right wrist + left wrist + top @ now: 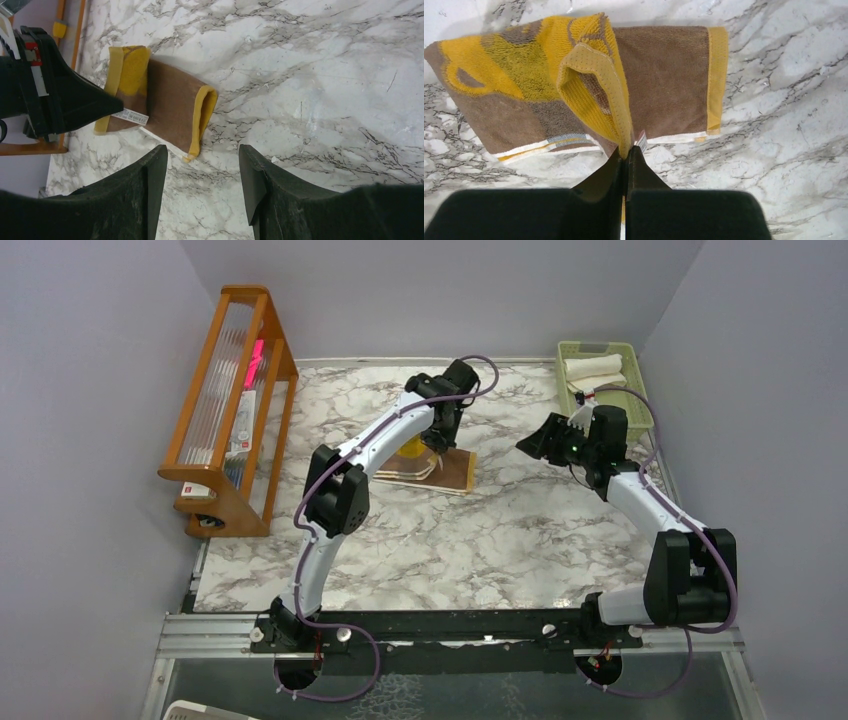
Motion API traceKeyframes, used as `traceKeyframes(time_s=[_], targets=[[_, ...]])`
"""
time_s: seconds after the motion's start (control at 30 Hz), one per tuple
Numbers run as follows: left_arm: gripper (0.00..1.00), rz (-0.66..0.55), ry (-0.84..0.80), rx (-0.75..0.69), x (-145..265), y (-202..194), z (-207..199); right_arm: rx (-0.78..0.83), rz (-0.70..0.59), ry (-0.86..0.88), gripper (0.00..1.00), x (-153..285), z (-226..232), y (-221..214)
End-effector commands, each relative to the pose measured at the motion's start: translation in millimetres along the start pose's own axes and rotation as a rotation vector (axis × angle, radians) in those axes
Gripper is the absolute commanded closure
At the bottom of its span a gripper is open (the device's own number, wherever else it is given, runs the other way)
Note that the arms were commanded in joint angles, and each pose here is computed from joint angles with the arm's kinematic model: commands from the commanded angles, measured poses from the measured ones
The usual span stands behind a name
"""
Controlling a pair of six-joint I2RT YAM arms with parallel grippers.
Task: Roll the towels
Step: Fold the towel at the center of the board.
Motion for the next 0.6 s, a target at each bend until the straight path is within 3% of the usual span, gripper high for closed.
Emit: traceKeyframes(time_s=[0.0,0.33,0.57], targets=[[1.00,0.004,0.006,-0.050,17,-4,-7,0.012,0.002,0.038,0.45,2,4,-1],[1.00,-0.023,-0.043,-0.049,39,2,-19,0.017,0.004,0.029,0.45,3,3,-2],[1.00,0.062,-0.039,-0.073,12,-12,-27,0.017,0.011,0.026,0.45,2,2,-3]])
Point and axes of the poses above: each gripper's point midway between its finger pads, its own x axis back along the fingers, its own z axis along the line the jaws close on, y = z × x, the point moved 10 cm from there along x, back along the fingers, and after that the axes turned 10 degrees about x, right-handed, at the moved point
